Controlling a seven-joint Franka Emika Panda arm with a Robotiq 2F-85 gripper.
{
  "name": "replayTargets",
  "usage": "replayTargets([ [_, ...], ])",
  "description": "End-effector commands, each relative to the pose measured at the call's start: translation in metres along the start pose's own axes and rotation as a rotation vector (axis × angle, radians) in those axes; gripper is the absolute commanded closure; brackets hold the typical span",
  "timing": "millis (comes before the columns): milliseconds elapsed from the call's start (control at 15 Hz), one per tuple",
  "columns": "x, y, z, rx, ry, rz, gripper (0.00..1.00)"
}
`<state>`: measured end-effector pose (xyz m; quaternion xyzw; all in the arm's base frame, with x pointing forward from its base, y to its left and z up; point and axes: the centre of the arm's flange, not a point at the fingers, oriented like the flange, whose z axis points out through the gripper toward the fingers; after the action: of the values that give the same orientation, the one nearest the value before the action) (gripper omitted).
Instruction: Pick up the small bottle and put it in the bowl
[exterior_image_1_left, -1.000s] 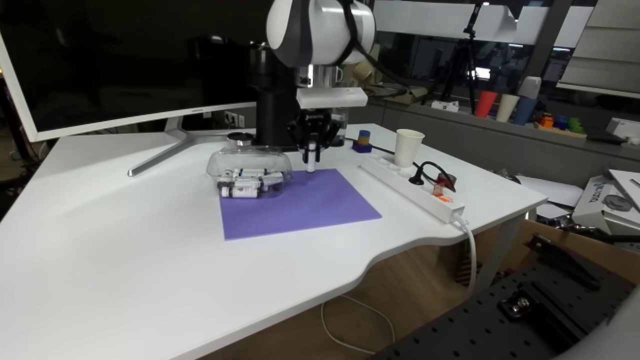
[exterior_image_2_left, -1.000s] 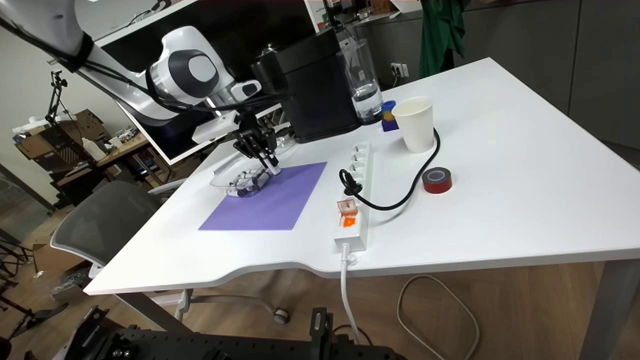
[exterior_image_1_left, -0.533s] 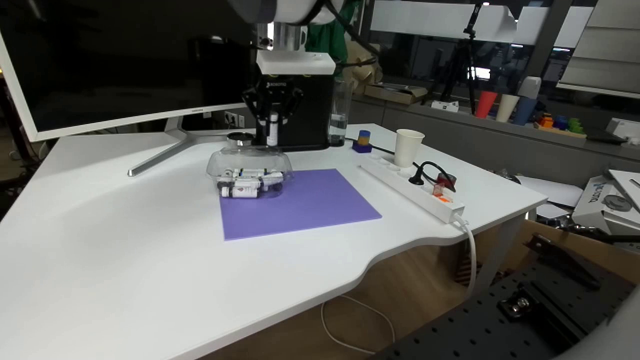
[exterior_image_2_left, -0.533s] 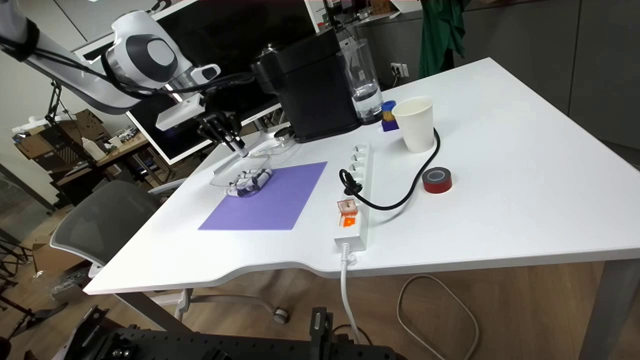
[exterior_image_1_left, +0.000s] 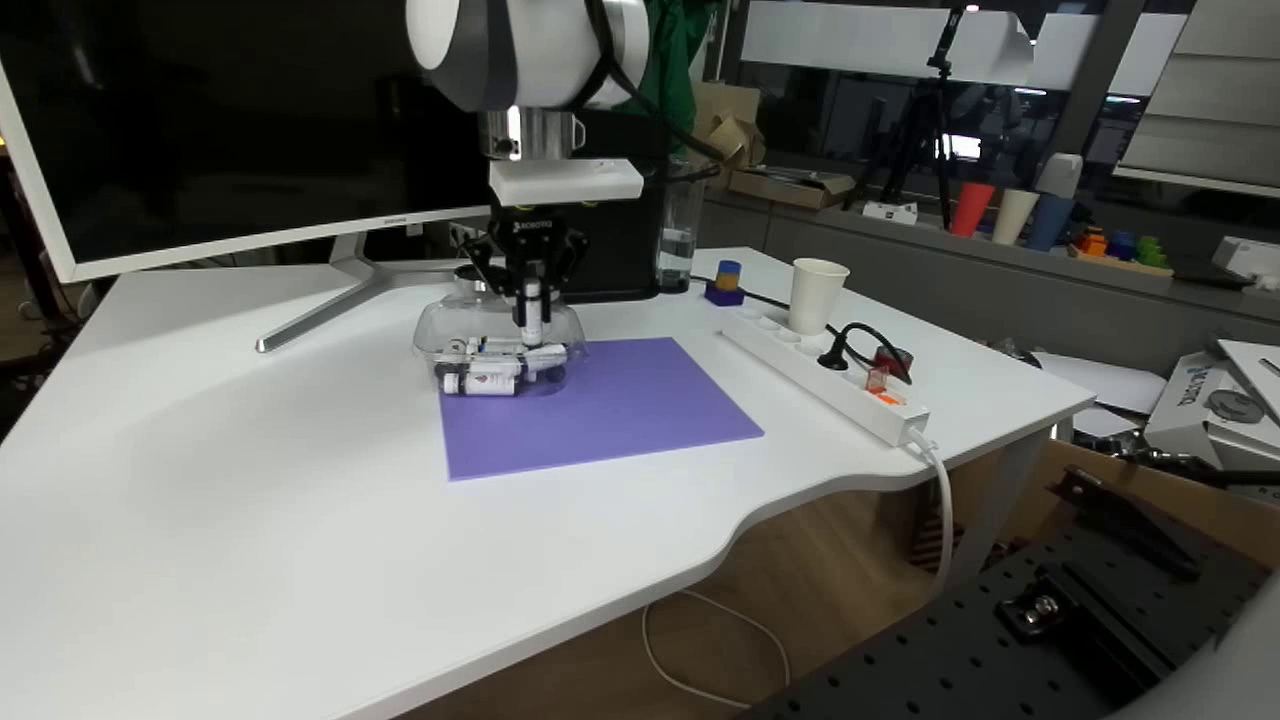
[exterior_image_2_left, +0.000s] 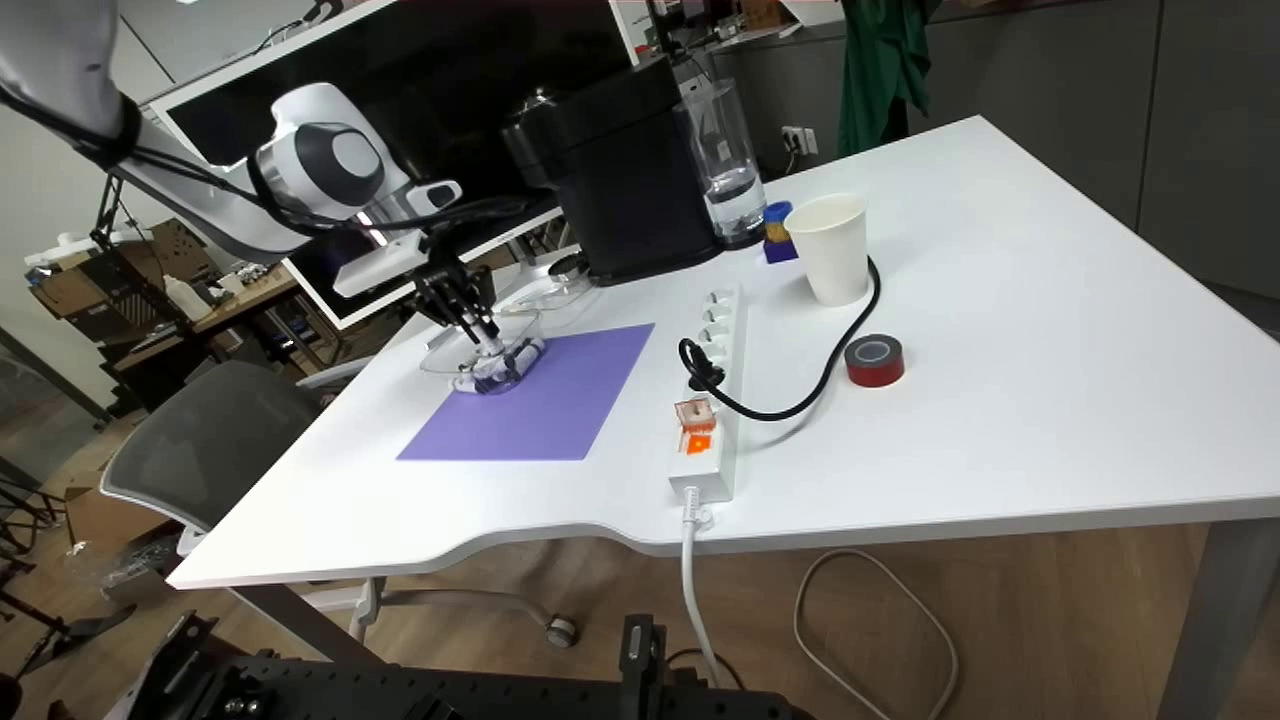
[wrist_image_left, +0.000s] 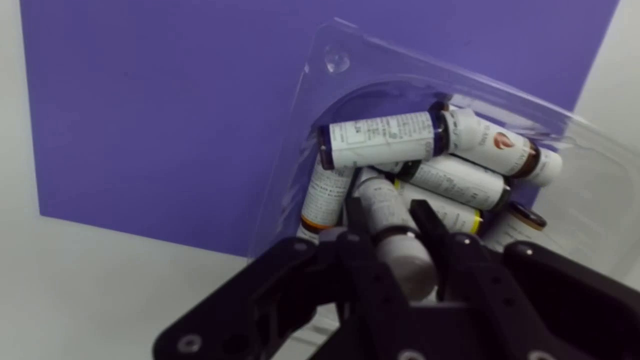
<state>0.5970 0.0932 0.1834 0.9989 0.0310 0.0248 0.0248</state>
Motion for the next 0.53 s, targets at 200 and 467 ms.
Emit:
replayTargets([
  [200,0.033,0.018,0.032,-0.014,-0.078,0.034,0.47],
  [467,0.023,0.019,0.015,-0.013,-0.085,0.017,0.2],
])
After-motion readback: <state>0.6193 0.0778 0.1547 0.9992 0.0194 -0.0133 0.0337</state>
